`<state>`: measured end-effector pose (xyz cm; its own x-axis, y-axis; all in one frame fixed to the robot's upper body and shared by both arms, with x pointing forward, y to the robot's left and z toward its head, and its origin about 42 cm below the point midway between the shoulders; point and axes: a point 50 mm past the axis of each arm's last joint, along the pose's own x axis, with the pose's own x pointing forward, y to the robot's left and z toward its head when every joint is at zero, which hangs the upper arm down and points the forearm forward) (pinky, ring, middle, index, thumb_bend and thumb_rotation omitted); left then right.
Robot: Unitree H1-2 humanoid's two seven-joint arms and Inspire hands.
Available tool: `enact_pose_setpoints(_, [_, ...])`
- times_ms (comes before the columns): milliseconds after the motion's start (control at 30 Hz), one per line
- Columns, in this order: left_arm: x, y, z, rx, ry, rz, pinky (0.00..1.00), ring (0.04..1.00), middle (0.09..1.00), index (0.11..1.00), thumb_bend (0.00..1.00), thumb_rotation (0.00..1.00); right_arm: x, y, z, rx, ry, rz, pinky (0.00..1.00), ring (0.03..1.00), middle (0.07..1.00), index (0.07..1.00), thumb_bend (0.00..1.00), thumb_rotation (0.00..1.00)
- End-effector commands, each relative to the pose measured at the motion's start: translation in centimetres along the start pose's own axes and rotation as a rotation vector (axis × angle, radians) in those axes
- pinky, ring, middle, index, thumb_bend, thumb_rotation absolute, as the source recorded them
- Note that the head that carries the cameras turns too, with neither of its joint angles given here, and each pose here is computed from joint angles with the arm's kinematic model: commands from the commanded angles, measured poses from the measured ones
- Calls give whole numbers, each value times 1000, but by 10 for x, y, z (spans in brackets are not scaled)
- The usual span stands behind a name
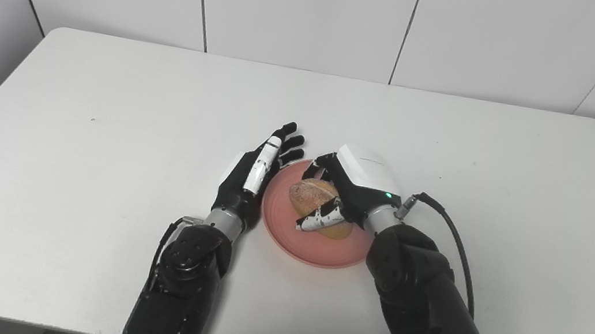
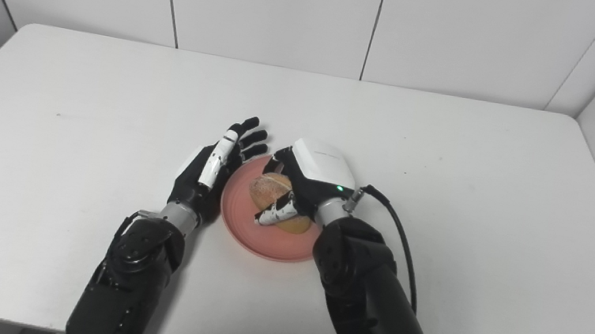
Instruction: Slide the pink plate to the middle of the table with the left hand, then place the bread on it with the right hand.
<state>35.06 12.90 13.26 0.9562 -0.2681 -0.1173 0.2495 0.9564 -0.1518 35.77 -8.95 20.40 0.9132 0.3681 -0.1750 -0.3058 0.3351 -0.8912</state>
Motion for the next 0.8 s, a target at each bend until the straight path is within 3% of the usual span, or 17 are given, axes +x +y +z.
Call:
enact_pose_setpoints(0, [2, -5, 4, 9, 17, -19, 875, 896, 908, 904, 338, 1000, -1, -15, 9, -10, -31, -60, 253, 332, 413, 532, 519, 3])
enact_pose_setpoints(233, [3, -4, 3, 12, 18, -17, 879, 897, 907, 903, 341, 1000, -2, -16, 9, -4, -24, -62, 255, 341, 418, 538, 519, 6])
enact_pose_setpoints(333, [4, -4, 3, 15, 23, -19, 884, 899, 909, 906, 345, 1000, -2, -15, 8, 0, -13, -74, 309, 410, 437, 548, 520, 7])
enact_pose_setpoints(367, [4, -4, 3, 17, 23, -20, 884, 899, 909, 906, 347, 1000, -1, -15, 8, 5, -10, -78, 333, 441, 462, 607, 541, 3])
enact_pose_setpoints(400, [4, -4, 3, 20, 23, -21, 884, 899, 908, 905, 348, 1000, -1, -15, 8, 10, -8, -79, 358, 472, 538, 651, 665, 81])
enact_pose_setpoints(500, [3, -3, 4, 26, 23, -20, 880, 895, 903, 902, 353, 1000, -2, -16, 7, 20, -5, -81, 463, 595, 661, 709, 763, 172])
enact_pose_setpoints(633, [3, -3, 4, 24, 24, -19, 870, 889, 899, 898, 341, 1000, -2, -17, 7, -5, 2, -86, 564, 697, 751, 756, 801, 285])
enact_pose_setpoints(767, [3, -3, 5, 18, 21, -23, 876, 898, 905, 903, 332, 1000, -2, -19, 7, -14, 12, -84, 586, 723, 787, 787, 820, 325])
